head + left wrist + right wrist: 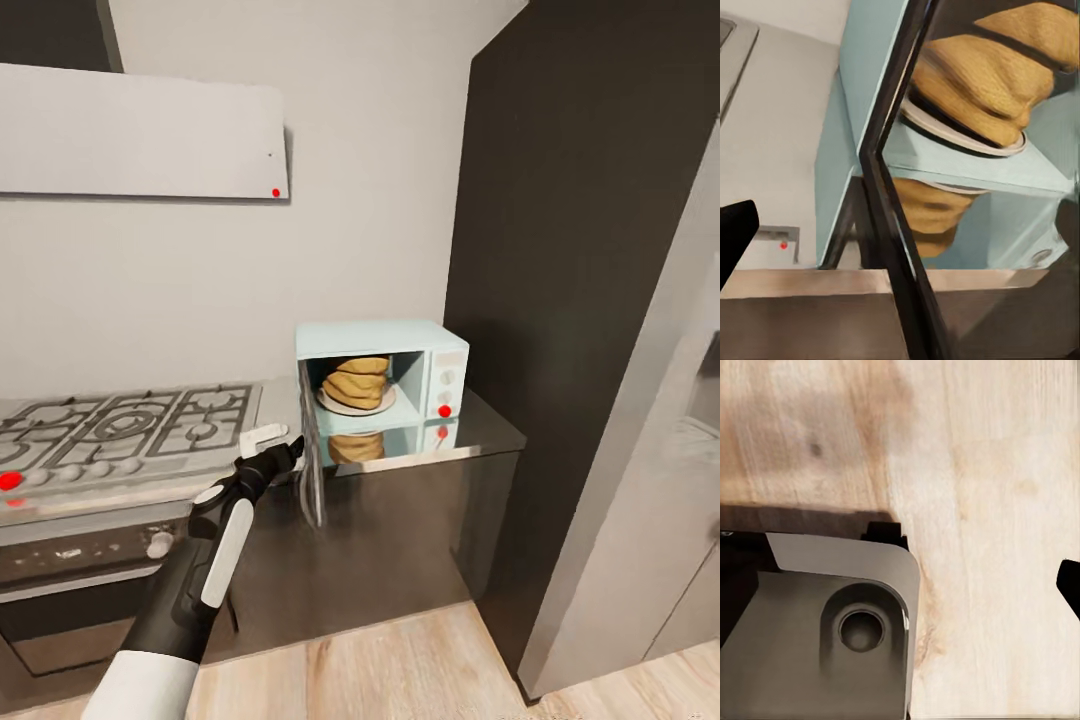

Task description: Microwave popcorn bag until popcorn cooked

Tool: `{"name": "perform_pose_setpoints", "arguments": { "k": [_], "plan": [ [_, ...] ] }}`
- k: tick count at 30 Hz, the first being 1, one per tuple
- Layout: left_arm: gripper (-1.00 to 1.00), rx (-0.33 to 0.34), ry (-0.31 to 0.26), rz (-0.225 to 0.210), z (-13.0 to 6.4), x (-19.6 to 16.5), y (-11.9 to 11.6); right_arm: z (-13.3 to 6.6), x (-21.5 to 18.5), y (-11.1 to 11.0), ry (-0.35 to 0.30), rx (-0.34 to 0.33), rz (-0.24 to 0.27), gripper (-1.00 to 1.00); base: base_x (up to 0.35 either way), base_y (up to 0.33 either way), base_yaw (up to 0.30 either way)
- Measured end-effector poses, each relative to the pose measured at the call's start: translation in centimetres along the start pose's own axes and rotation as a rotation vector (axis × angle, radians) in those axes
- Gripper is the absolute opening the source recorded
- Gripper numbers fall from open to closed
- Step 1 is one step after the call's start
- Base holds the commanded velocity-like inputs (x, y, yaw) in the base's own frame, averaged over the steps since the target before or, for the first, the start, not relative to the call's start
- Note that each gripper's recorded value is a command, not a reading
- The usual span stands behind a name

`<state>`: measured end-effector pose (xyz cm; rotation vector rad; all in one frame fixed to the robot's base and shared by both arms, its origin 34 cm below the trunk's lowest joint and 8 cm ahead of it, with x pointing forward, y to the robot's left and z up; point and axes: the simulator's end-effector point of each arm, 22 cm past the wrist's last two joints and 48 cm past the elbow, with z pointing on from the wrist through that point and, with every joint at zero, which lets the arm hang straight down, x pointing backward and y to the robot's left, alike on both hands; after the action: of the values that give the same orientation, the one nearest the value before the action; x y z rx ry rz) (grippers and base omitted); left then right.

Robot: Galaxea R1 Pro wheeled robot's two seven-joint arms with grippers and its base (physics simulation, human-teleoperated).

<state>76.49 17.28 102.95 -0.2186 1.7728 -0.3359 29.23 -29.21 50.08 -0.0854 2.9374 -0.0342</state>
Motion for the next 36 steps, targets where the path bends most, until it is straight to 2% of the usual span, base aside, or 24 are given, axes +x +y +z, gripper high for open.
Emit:
{"name": "perform_pose_setpoints", "arguments": {
  "k": [9,11,15,23,25,28,32,36],
  "plan": [
    [1.0,0.0,0.0,0.002,0.0,0.0,-0.1,0.0,0.0,0.2,-0.002,-0.002,-0.001,1.0,0.0,0.0,-0.253],
    [1.0,0.01,0.003,0.006,0.0,0.2,-0.7,0.0,0.0,0.2,-0.002,-0.002,-0.001,1.0,0.0,0.0,-0.253],
    [1.0,0.053,0.015,0.047,-0.1,0.9,-3.2,0.0,0.0,0.2,-0.002,-0.002,-0.001,1.0,0.0,0.0,-0.253],
    [1.0,0.058,0.015,0.057,-0.2,1.0,-3.5,0.0,0.0,0.2,-0.002,-0.002,-0.001,1.0,0.0,0.0,-0.253],
    [1.0,0.028,0.016,0.056,-0.1,1.0,-2.9,0.0,-0.1,0.2,-0.002,-0.003,-0.001,1.0,0.0,0.0,-0.253],
    [1.0,-0.059,0.015,0.05,-0.2,1.0,-1.0,0.0,-0.1,0.2,-0.002,-0.002,-0.001,1.0,0.0,0.0,-0.135],
    [1.0,-0.07,0.016,0.045,-0.2,1.0,-0.9,0.0,-0.1,-0.1,-0.006,0.002,0.004,1.0,0.0,0.0,-0.011],
    [1.0,-0.065,0.018,0.038,-0.2,1.2,-1.4,0.0,-0.8,-0.4,-0.036,0.007,0.026,1.0,0.0,0.0,0.0]
  ]
}}
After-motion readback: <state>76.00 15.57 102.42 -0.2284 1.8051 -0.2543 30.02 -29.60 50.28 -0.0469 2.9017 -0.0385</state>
